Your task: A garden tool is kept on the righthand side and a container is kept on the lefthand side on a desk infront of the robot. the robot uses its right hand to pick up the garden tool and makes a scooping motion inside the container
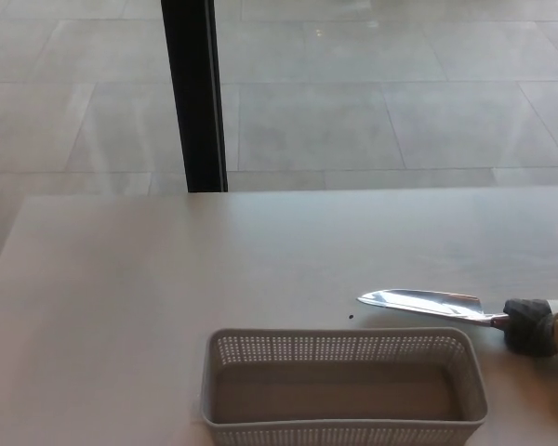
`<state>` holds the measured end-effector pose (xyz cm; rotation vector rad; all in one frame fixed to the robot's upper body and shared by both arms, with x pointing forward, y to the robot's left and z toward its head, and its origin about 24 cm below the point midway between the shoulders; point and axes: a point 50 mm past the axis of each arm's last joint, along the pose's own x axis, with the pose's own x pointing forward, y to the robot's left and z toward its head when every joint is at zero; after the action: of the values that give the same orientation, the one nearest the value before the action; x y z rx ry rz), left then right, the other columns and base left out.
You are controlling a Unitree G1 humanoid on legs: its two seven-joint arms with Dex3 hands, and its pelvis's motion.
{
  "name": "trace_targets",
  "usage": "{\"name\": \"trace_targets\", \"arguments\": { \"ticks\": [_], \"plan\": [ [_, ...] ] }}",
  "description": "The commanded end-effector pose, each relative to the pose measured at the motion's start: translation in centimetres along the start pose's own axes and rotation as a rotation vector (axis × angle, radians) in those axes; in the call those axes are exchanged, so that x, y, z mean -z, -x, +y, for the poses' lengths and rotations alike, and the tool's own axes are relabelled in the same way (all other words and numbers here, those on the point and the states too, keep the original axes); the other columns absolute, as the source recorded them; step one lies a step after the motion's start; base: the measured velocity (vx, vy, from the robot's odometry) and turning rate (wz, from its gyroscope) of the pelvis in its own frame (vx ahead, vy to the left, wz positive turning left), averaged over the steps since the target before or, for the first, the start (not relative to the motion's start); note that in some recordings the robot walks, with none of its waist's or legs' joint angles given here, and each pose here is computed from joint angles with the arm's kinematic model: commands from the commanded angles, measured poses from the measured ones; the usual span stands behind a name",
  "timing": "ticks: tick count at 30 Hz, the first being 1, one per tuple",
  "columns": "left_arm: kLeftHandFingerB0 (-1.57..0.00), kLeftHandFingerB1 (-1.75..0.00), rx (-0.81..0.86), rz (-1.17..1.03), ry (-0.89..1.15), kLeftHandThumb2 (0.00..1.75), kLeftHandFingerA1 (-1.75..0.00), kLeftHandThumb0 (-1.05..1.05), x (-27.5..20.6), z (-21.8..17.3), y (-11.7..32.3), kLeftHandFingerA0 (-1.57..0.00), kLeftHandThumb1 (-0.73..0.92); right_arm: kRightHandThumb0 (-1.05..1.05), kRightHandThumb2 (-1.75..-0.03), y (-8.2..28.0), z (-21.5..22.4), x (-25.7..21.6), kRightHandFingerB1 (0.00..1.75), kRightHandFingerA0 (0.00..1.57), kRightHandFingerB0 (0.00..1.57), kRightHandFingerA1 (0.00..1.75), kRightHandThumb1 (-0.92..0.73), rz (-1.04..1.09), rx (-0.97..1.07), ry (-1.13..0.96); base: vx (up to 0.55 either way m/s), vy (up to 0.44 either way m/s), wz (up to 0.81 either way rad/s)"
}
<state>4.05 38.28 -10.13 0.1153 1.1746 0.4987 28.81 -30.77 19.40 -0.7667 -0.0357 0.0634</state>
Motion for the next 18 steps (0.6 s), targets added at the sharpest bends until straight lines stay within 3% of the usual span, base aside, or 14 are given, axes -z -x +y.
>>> {"name": "trace_targets", "arguments": {
  "ticks": [1,4,5,6,7,8,9,10,11,12,15,18],
  "plan": [
    [-0.89,-1.18,-0.024,-0.003,-0.004,1.30,-1.29,-0.41,0.0,0.9,0.2,-0.94,-0.45,-0.94,-1.02,-1.3,2.6,0.2,0.17,0.00,0.11,0.09,-0.65,0.026,-0.224,0.241,0.00,0.000,0.00],
    [-0.83,-1.18,-0.012,-0.005,0.017,1.29,-1.29,-0.44,0.1,1.1,0.3,-0.86,-0.41,-0.94,-1.04,-1.8,3.7,0.5,0.18,0.00,0.12,0.10,-0.64,0.041,-0.279,0.284,0.00,0.000,0.00],
    [-0.87,-1.11,-0.009,-0.008,0.009,1.24,-1.21,-0.61,0.2,1.1,0.3,-0.96,-0.36,-0.94,-1.04,-1.9,4.1,0.6,0.21,0.00,0.12,0.10,-0.64,0.050,-0.295,0.293,0.00,0.000,0.00],
    [-0.87,-1.11,-0.009,-0.009,0.008,1.24,-1.21,-0.61,0.2,1.1,0.3,-0.96,-0.36,-0.94,-1.04,-2.0,4.2,0.6,0.21,0.00,0.12,0.10,-0.64,0.051,-0.297,0.295,0.00,0.000,0.00],
    [-0.89,-1.16,-0.019,-0.006,0.006,1.31,-1.26,-0.48,0.2,1.1,0.3,-0.95,-0.43,-0.95,-1.04,-2.1,4.2,0.7,0.20,0.00,0.12,0.09,-0.64,0.061,-0.304,0.298,0.00,0.000,0.00],
    [-0.85,-1.14,-0.024,-0.003,0.013,1.24,-1.21,-0.54,0.2,1.0,0.3,-0.96,-0.39,-0.95,-1.05,-2.2,4.4,1.0,0.20,0.00,0.11,0.10,-0.66,0.076,-0.313,0.313,0.00,0.000,0.00],
    [-0.80,-1.17,-0.026,0.002,0.022,1.29,-1.29,-0.44,0.2,1.0,0.3,-0.84,-0.41,-0.95,-1.06,-2.3,4.5,1.4,0.19,0.00,0.11,0.09,-0.66,0.099,-0.325,0.341,0.00,0.000,0.00],
    [-0.80,-1.17,-0.026,0.005,0.020,1.29,-1.29,-0.44,0.2,1.0,0.3,-0.84,-0.41,-0.95,-1.06,-2.4,4.5,1.5,0.19,0.00,0.11,0.09,-0.66,0.108,-0.330,0.350,0.00,0.000,0.00],
    [-0.92,-1.20,-0.021,0.006,0.029,1.25,-1.30,-0.36,0.3,1.0,0.3,-1.02,-0.47,-0.91,-0.64,-2.5,4.6,1.6,0.25,0.00,0.06,0.17,-0.80,0.118,-0.339,0.360,0.00,0.000,0.00],
    [-0.88,-1.19,-0.015,0.004,0.004,1.28,-1.27,-0.49,0.4,0.9,0.3,-1.00,-0.41,-0.95,-1.05,-2.7,4.7,1.8,0.20,0.00,0.12,0.09,-0.66,0.129,-0.348,0.370,0.00,0.000,0.00],
    [-0.82,-1.18,-0.022,0.009,-0.020,1.30,-1.27,-0.53,0.5,0.9,0.3,-0.88,-0.39,-0.99,-1.05,-2.8,5.2,2.7,0.18,0.00,0.07,0.10,-0.69,0.159,-0.378,0.455,0.00,0.000,0.00],
    [-0.85,-1.17,-0.015,0.005,-0.002,1.34,-1.26,-0.42,0.6,0.9,0.3,-0.91,-0.45,-0.99,-1.05,-2.9,5.4,3.6,0.20,0.00,0.11,0.10,-0.69,0.187,-0.387,0.457,0.00,0.000,0.00]
  ]
}}
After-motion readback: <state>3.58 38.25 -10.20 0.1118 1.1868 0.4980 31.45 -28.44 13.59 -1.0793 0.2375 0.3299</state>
